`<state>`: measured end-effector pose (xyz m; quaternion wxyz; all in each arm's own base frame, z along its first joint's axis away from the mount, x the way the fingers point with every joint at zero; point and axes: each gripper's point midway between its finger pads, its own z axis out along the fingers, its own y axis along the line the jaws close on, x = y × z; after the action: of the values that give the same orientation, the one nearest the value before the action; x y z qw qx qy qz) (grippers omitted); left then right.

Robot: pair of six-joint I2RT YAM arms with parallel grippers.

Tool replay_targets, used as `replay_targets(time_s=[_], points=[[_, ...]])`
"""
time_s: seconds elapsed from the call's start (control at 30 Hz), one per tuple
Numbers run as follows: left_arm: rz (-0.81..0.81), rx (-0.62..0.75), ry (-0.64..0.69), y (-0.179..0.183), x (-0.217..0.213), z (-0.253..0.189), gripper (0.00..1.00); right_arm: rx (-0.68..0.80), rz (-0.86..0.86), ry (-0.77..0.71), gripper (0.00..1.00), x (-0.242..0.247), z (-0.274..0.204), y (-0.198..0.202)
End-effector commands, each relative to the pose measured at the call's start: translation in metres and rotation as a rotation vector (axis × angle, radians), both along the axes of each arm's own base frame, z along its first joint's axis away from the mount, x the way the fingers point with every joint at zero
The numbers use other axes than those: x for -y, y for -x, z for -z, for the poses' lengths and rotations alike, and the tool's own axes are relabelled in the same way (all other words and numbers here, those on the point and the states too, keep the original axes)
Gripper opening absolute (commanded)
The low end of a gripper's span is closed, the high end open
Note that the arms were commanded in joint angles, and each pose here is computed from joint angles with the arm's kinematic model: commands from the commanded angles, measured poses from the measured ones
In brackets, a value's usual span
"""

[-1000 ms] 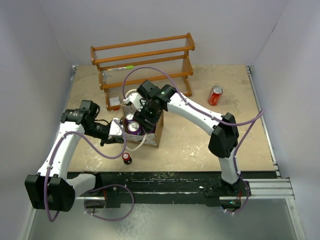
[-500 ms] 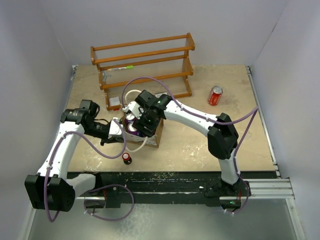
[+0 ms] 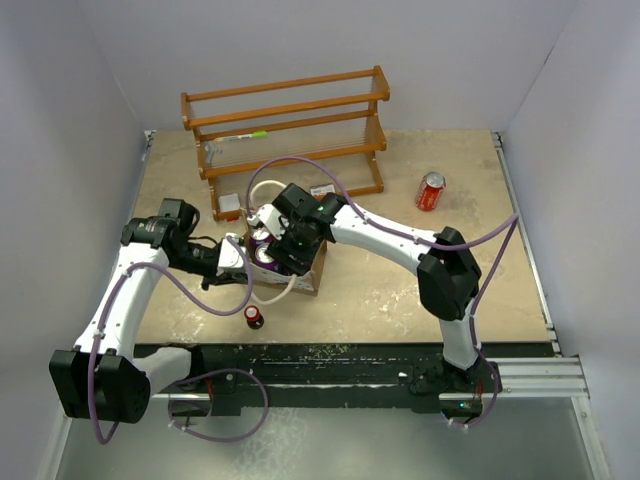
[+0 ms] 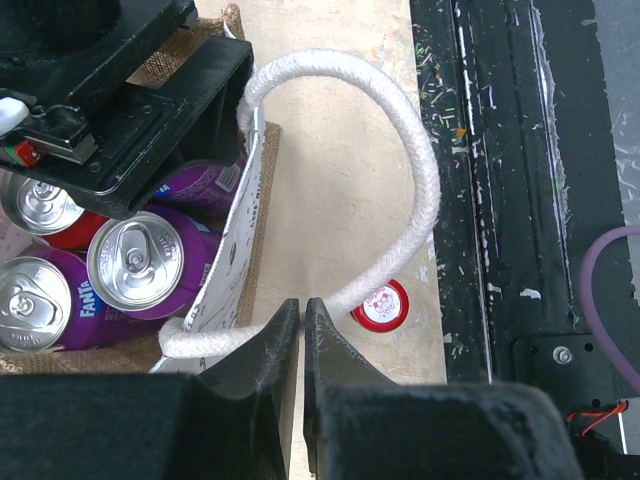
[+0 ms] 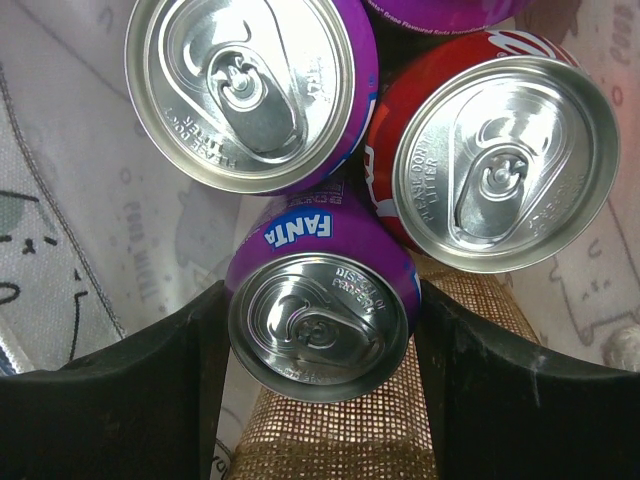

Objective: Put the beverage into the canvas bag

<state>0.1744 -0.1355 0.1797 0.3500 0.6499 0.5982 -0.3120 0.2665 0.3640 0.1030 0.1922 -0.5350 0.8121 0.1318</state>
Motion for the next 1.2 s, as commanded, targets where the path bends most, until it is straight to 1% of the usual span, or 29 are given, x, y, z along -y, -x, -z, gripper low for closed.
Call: replay_targets(time_s=[0.0, 0.17, 0.3, 0.63, 0.83, 1.17], points=[[0.011, 0.055, 0.049, -0.007, 0.007, -0.018, 0.09, 0.034, -0.009, -0.067, 0.18, -0.009, -0.020, 0.001], [0.010, 0.059, 0.049, -0.008, 0.007, -0.020, 0.09, 0.038, -0.014, -0.051, 0.22, -0.007, -0.013, 0.001], [0.010, 0.064, 0.053, -0.008, 0.008, -0.022, 0.09, 0.035, -0.022, -0.047, 0.33, -0.007, -0.014, 0.001], [0.012, 0.067, 0.070, -0.010, 0.010, -0.027, 0.09, 0.020, -0.061, -0.036, 0.45, -0.005, -0.019, 0.007], [0.011, 0.073, 0.068, -0.010, 0.010, -0.029, 0.09, 0.032, -0.060, -0.044, 0.56, -0.007, -0.024, 0.005], [0.010, 0.075, 0.061, -0.009, 0.009, -0.029, 0.09, 0.034, -0.068, -0.047, 0.63, -0.007, -0.026, 0.006]])
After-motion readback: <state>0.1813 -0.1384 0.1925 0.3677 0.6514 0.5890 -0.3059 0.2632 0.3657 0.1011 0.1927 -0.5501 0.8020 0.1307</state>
